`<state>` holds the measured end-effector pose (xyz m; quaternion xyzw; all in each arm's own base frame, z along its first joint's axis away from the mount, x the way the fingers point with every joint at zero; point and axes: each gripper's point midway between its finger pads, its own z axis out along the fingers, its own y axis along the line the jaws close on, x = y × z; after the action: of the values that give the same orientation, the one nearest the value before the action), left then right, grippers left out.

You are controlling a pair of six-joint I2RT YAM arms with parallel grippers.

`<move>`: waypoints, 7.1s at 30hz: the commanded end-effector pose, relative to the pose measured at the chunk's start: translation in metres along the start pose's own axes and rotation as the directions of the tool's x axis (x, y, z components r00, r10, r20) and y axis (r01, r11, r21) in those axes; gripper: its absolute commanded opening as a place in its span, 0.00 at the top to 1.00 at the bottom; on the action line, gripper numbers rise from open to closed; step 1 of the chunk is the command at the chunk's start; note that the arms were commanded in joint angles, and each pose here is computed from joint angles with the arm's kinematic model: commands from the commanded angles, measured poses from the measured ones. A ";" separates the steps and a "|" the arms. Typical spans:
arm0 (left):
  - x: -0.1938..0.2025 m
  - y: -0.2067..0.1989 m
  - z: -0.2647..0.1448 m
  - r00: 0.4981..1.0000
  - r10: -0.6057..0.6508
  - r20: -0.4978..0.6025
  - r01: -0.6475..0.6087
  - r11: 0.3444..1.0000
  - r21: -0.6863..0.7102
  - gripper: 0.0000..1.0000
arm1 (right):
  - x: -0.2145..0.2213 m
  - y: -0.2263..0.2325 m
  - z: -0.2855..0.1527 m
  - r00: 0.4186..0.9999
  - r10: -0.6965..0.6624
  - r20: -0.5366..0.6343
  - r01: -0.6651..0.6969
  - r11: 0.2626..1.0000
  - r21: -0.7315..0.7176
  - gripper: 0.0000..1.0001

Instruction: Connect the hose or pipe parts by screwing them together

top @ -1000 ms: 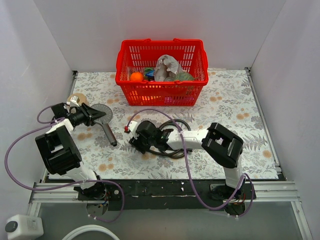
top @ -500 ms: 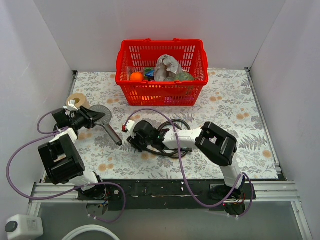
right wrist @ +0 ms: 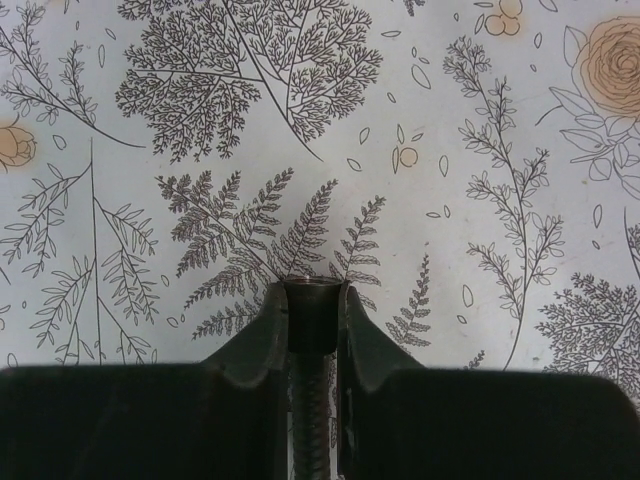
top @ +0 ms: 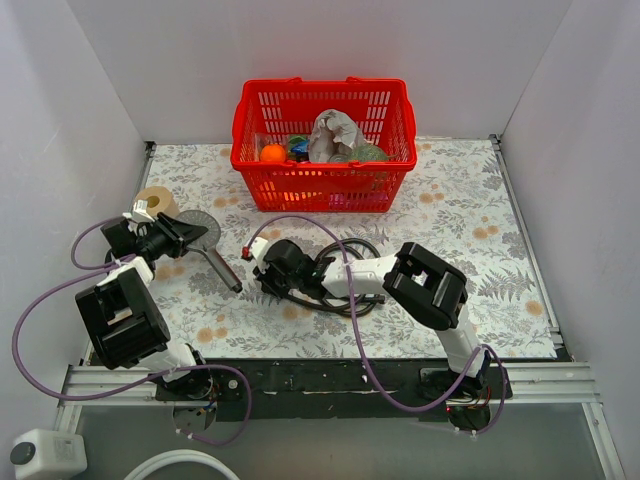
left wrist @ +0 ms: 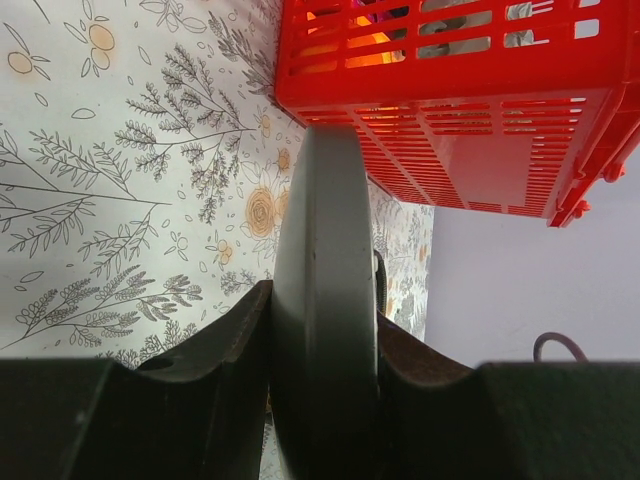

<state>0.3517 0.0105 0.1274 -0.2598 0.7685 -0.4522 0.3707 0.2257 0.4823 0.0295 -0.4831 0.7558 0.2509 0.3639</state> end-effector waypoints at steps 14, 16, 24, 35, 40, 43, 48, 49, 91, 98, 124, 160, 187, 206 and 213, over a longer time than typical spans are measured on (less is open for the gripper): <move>-0.003 -0.016 -0.008 0.998 0.064 0.022 -0.065 0.997 0.040 1.00 | 0.001 -0.001 -0.017 1.000 0.024 0.017 -0.024 1.000 -0.007 0.61; -0.004 -0.017 -0.008 0.998 0.064 0.021 -0.065 0.997 0.043 1.00 | -0.002 -0.001 -0.017 1.000 0.020 0.017 -0.020 1.000 -0.007 0.62; -0.005 -0.018 -0.009 0.997 0.080 0.019 -0.081 0.996 0.042 1.00 | -0.002 -0.002 -0.014 1.000 0.015 0.005 -0.015 1.000 -0.006 0.71; -0.008 -0.016 0.006 0.995 0.079 0.060 -0.081 0.996 0.026 1.00 | -0.044 0.037 -0.085 0.980 0.045 0.191 -0.008 0.982 -0.189 0.99; 0.022 -0.032 0.030 0.990 0.142 -0.009 -0.142 0.989 0.049 1.00 | -0.014 0.043 -0.132 0.973 0.119 0.196 -0.084 0.980 -0.179 0.99; 0.045 -0.047 0.051 0.979 0.192 -0.065 -0.188 0.980 0.071 1.00 | -0.010 0.048 -0.149 0.970 0.130 0.204 -0.098 0.982 -0.159 0.99; 0.049 -0.071 0.072 0.976 0.202 -0.078 -0.193 0.975 0.108 1.00 | 0.004 0.048 -0.149 0.971 0.149 0.188 -0.124 0.982 -0.141 0.99; 0.049 -0.071 0.073 0.977 0.199 -0.077 -0.191 0.976 0.107 1.00 | 0.004 0.049 -0.149 0.970 0.152 0.190 -0.126 0.982 -0.142 0.99; 0.086 0.022 0.062 0.996 0.081 0.040 -0.079 0.996 -0.051 1.00 | 0.031 0.037 -0.086 0.990 0.105 0.097 -0.109 0.993 0.038 0.99; 0.089 0.035 0.062 0.994 0.106 0.036 -0.103 0.991 -0.087 1.00 | 0.054 0.035 -0.096 0.990 0.127 0.063 -0.131 0.990 0.048 0.99; 0.090 0.043 0.059 0.993 0.111 0.046 -0.105 0.987 -0.122 1.00 | 0.031 0.053 -0.059 0.989 0.117 0.087 -0.119 0.993 0.020 0.99; 0.087 0.035 0.056 0.992 0.116 0.055 -0.111 0.989 -0.098 1.00 | 0.026 0.031 -0.052 0.984 0.139 0.109 -0.154 0.977 0.146 0.99; 0.117 0.006 0.051 0.990 0.115 -0.084 -0.111 0.992 0.057 1.00 | -0.043 -0.021 -0.046 0.849 0.385 0.362 -0.454 0.882 0.127 0.99; 0.142 0.028 0.044 0.974 0.162 -0.158 -0.163 0.987 0.008 1.00 | -0.046 -0.030 -0.043 0.798 0.459 0.390 -0.536 0.836 0.113 0.69; 0.146 0.033 0.046 0.971 0.160 -0.175 -0.162 0.987 0.002 1.00 | -0.053 -0.013 -0.038 0.829 0.416 0.373 -0.462 0.886 0.039 0.56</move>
<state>0.3569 -0.0511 0.0627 -0.2107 0.7840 -0.3598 0.4599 0.1937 0.4496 0.0335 -0.2702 0.8403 0.3070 0.3559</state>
